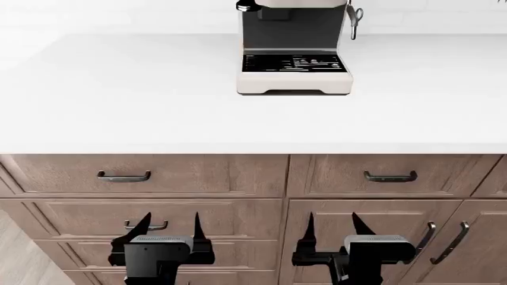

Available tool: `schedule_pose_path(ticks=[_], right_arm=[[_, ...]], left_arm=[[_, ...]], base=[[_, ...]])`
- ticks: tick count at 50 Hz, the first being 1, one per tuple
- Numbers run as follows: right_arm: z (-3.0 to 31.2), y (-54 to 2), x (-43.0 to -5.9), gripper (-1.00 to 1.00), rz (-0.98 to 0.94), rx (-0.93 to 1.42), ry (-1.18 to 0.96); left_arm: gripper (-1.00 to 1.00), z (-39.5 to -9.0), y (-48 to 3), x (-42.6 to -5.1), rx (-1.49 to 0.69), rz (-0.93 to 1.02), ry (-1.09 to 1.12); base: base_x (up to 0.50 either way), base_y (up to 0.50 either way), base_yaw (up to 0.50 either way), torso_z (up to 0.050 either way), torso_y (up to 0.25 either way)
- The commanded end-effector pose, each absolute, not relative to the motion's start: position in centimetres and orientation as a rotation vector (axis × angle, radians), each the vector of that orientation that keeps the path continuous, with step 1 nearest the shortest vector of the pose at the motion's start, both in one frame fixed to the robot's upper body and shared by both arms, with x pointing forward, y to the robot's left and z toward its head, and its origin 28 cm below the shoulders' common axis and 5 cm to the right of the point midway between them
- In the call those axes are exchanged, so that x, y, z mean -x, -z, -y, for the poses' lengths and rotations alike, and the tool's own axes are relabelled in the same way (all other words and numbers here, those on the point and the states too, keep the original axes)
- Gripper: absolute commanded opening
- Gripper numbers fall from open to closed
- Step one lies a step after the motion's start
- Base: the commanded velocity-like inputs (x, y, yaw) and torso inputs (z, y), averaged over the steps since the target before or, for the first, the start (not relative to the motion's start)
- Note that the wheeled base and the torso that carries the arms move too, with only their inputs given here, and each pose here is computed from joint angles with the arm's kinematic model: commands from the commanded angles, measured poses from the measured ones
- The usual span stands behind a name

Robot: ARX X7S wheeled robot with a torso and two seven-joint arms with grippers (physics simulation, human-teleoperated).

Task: Pick the mug from the cabinet, place it under the coffee machine dispenser, and press the start button.

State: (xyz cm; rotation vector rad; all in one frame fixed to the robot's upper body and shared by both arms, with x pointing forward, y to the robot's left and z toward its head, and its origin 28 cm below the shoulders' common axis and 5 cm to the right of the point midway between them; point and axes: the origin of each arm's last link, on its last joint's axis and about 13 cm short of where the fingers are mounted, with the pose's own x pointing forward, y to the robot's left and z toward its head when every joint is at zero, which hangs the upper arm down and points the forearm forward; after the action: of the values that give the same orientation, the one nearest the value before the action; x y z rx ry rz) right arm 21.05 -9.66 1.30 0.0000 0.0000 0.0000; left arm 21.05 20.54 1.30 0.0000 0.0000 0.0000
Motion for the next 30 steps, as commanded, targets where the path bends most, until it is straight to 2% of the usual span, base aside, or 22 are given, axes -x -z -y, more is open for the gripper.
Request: schedule_pose_path(ticks=[1, 8, 13, 16, 21, 30], right_arm=[[9.5, -1.5, -20.9, 1.00, 0.007, 0.007, -0.005], [9.2, -2.0, -20.4, 1.00, 0.043, -0.012, -0.031], [9.2, -2.7, -20.1, 1.00, 0.077, -0.004, -0.036], [9.1, -5.9, -19.0, 1.00, 0.163, -0.005, -0.057], [9.4, -11.4, -18.3, 1.00, 0.287, 0.003, -0.062], [10.4, -17.9, -17.1, 1.00, 0.436, 0.034, -0.040]], left_arm=[[1.00, -20.6, -1.4, -21.0, 0.015, -0.006, 0.000], [1.00, -20.6, -1.4, -20.6, 0.033, -0.006, 0.030], [1.00, -21.0, -1.8, -20.7, 0.083, -0.008, 0.060], [1.00, -21.4, -4.5, -21.4, 0.115, 0.063, 0.061], [1.00, -21.6, -10.5, -25.8, 0.132, 0.199, 0.032], [1.00, -21.3, -15.2, -33.7, 0.152, 0.247, -0.056]], base=[[0.00, 0.00, 0.00, 0.000, 0.000], [0.00, 0.00, 0.00, 0.000, 0.000], [0.00, 0.00, 0.00, 0.046, 0.000], [0.00, 0.00, 0.00, 0.050, 0.000], [0.00, 0.00, 0.00, 0.050, 0.000], [0.00, 0.00, 0.00, 0.050, 0.000]])
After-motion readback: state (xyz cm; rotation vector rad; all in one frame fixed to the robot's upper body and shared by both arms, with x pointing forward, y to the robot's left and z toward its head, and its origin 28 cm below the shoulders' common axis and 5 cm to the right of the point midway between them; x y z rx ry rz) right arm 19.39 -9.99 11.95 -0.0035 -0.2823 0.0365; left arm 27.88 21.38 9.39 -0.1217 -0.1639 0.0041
